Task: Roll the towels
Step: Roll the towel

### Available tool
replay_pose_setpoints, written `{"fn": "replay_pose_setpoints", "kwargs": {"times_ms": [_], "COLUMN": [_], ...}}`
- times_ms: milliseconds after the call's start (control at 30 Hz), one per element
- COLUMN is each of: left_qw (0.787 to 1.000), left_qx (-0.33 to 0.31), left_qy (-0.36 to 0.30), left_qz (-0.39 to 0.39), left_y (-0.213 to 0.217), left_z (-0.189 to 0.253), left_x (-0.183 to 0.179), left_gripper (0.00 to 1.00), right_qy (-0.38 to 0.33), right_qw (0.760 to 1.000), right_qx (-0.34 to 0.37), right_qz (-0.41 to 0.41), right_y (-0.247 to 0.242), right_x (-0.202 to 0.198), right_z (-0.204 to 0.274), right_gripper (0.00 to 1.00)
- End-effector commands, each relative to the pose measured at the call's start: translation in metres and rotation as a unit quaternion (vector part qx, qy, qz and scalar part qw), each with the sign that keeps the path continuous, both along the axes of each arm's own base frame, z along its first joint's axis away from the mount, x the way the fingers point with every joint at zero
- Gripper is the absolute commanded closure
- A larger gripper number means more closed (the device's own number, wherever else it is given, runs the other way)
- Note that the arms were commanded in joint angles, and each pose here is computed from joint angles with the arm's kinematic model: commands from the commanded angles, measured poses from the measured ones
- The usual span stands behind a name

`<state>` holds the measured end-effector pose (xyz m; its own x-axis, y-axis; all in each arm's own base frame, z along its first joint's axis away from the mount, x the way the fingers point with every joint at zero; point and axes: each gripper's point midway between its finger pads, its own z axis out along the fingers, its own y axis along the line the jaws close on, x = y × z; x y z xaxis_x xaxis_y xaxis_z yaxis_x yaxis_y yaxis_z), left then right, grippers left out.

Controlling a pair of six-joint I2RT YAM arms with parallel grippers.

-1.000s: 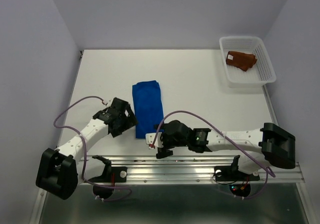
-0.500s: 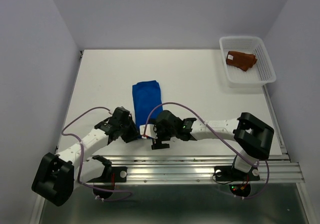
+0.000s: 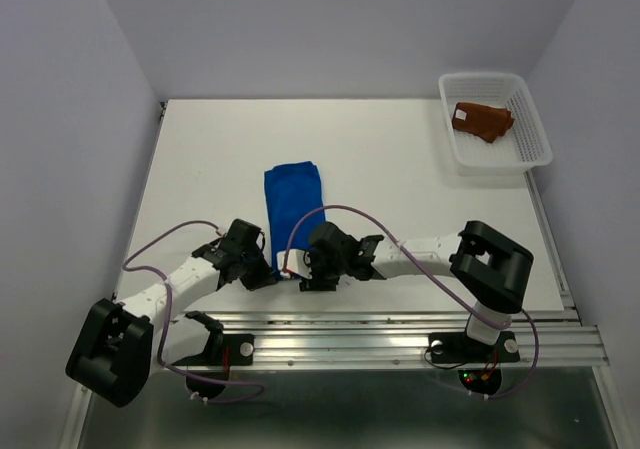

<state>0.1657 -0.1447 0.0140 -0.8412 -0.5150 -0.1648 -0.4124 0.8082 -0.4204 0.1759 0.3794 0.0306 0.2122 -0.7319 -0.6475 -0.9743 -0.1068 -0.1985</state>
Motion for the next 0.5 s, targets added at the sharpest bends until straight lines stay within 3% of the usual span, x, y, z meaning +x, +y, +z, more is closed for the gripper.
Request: {"fn": "replay_pose_setpoints", "kwargs": {"times_ms": [0,133,167,300,333,400,467], "left_qw": [1.000,1.000,1.000,1.000,1.000,0.999,0.998], "left_qx": [0.015,0.004,0.003,0.002,0.006,0.006,0.006], "left_qy": [0.007,-0.011,-0.013,-0.019,-0.023,-0.038,-0.059], "left_qz": [-0.003,-0.006,-0.005,-0.003,-0.001,0.002,0.005], "left_y": [0.004,0.000,0.000,0.000,0.002,0.002,0.003], "left_z": [0.006,0.020,0.022,0.031,0.033,0.042,0.055], "left_x": [-0.003,0.002,0.002,0.005,0.006,0.011,0.017], "left_gripper": [1.00,1.00,1.00,1.00,0.90,0.87,0.71], "right_qy": [-0.004,-0.012,-0.015,0.001,0.008,0.022,0.056], "right_qw": [1.000,0.998,0.998,0.997,0.996,0.994,0.991], "right_qx": [0.009,0.003,0.006,0.034,0.044,0.050,0.043], "right_qz": [-0.025,-0.058,-0.062,-0.072,-0.082,-0.099,-0.115], "right_y": [0.011,0.009,0.011,0.016,0.018,0.020,0.021], "right_x": [0.013,0.026,0.028,0.024,0.023,0.023,0.021], "right_z": [0.004,0.003,0.007,0.026,0.033,0.038,0.039], "right_gripper": [0.54,0.72,0.80,0.86,0.88,0.88,0.88]}}
